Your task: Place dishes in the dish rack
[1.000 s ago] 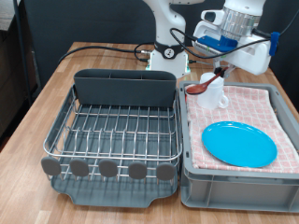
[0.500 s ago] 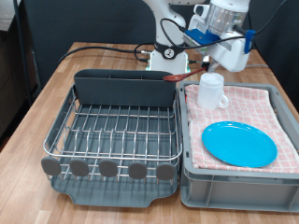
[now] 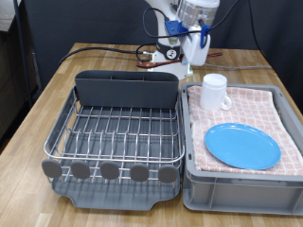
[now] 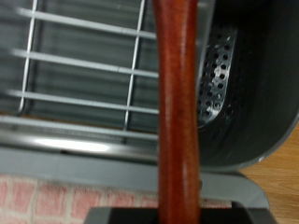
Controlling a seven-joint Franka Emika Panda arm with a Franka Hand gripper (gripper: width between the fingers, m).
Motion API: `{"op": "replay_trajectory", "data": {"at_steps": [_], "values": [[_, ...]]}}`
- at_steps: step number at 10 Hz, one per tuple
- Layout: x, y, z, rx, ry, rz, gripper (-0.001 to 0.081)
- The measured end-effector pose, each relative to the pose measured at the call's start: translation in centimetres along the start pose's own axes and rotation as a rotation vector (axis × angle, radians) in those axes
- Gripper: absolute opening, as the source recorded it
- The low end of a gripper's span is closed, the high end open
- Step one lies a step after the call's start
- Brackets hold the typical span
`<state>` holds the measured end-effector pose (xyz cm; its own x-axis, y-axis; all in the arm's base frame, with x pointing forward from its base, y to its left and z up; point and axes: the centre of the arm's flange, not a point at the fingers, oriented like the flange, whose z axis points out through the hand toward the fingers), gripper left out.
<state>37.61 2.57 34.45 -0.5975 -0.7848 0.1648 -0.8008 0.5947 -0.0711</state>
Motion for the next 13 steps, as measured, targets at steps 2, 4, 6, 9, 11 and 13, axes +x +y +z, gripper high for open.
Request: {"op": "replay_trajectory", "data": {"at_steps": [2, 4, 6, 9, 11, 13], "values": [[2.7, -0.2, -0.1, 0.020, -0.033, 0.045, 0.0088], [3.6, 0.1, -0.5, 0.034, -0.047, 0.041, 0.0088], [4.0, -0.2, -0.2, 0.015, -0.063, 0.067, 0.0088], [5.7, -0.8, 0.7, -0.025, -0.086, 0.113, 0.0088], [7.0, -1.2, 1.6, -0.060, -0.137, 0.099, 0.0088], [8.5, -1.6, 2.6, -0.101, -0.220, 0.083, 0.0088]]}}
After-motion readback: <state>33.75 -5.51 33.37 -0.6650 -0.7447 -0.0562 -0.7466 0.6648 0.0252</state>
